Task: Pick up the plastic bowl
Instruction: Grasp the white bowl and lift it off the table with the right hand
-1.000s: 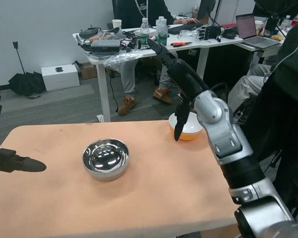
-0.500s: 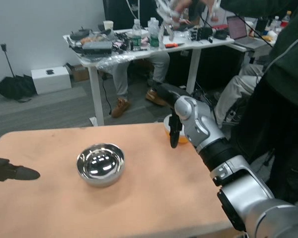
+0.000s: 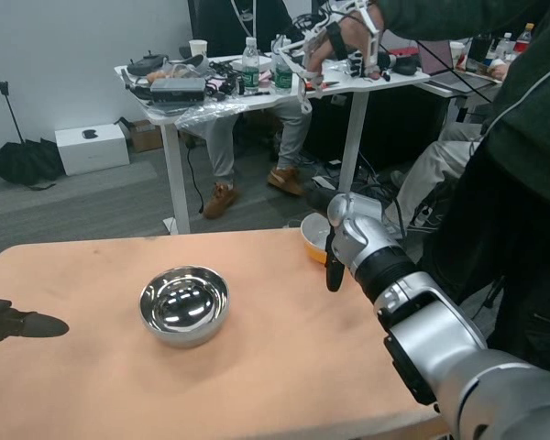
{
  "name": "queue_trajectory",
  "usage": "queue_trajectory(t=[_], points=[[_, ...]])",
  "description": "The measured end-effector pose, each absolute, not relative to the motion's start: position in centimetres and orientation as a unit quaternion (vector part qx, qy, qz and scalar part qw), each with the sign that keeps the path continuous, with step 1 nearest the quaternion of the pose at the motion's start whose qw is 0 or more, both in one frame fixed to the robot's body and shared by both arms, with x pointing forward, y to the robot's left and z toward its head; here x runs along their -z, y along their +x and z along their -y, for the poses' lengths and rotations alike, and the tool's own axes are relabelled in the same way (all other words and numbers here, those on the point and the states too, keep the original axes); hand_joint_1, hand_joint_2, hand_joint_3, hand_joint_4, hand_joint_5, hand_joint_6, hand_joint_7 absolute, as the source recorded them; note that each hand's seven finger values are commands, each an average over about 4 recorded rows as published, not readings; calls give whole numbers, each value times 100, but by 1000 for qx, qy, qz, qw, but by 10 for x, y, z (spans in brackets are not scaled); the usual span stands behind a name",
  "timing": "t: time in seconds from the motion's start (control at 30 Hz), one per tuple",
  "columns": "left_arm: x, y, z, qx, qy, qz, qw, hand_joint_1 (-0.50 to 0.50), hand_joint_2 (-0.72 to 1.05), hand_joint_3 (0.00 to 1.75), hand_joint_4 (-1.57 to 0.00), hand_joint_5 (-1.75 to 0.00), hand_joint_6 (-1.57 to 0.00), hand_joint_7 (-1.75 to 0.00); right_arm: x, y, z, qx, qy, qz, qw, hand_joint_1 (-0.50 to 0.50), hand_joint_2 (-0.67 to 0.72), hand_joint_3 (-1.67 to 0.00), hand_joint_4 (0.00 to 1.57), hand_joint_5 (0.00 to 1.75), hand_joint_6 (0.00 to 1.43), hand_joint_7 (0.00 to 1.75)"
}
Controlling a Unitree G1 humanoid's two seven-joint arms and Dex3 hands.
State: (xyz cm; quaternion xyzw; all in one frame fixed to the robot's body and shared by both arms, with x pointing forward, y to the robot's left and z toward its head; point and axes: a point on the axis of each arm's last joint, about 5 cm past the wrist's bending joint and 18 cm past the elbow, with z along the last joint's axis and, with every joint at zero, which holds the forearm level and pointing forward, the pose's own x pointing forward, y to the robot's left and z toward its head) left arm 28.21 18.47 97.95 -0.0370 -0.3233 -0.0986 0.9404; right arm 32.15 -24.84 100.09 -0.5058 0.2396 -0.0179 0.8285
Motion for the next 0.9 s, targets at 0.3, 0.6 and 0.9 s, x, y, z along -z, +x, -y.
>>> queue_trajectory(t=[0.3, 0.6, 0.9], points=[[-979, 283, -181, 106, -37, 319, 941, -50, -19, 4, 0, 0, 0, 0, -997, 323, 254, 40, -550, -252, 795, -42, 28, 0, 0, 0, 0, 0], [-975, 284, -180, 108, -39, 312, 943, -50, -17, 4, 0, 0, 0, 0, -994, 322, 259, 45, -543, -263, 796, -42, 28, 0, 0, 0, 0, 0], [-975, 284, -179, 108, -39, 311, 943, -50, -19, 7, 0, 0, 0, 0, -988, 324, 257, 28, -549, -275, 789, -42, 28, 0, 0, 0, 0, 0]])
